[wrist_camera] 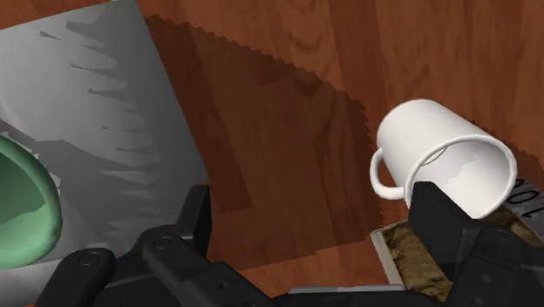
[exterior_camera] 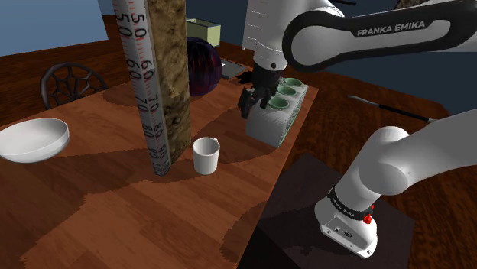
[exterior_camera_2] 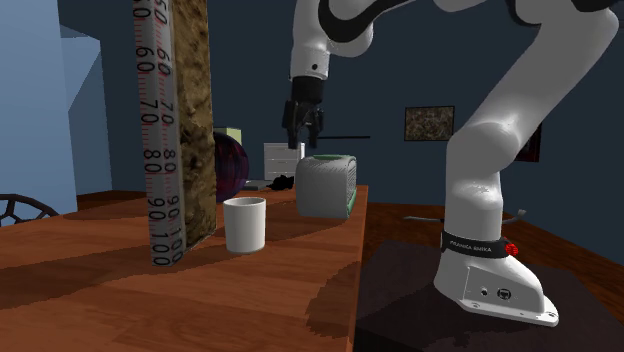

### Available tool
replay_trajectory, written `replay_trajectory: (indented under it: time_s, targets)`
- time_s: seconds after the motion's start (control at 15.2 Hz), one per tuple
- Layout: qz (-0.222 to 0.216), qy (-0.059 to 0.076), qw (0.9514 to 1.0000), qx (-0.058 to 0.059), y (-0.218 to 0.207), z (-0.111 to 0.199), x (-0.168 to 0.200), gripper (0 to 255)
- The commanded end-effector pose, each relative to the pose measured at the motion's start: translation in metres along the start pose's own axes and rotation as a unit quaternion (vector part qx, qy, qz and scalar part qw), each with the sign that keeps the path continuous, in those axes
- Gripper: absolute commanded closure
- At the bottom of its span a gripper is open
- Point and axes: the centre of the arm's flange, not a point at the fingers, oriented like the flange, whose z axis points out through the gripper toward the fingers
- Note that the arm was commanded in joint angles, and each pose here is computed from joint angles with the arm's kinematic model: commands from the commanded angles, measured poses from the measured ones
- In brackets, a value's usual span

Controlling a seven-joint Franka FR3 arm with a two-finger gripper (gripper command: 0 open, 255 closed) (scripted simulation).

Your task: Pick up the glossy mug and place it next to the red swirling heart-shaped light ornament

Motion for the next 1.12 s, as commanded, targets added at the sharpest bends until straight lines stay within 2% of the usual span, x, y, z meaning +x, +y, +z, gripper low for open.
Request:
replay_trajectory:
  time_s: [0.0,0.92,1.06]
  targets:
    - [0.004,0.003,1.0000,-0.003,-0.026,0.013,0.003,0]
    - [0.029,0.021,0.9990,-0.027,-0.187,0.105,0.044,0]
    - [0.029,0.022,0.9990,-0.027,-0.190,0.112,0.045,0]
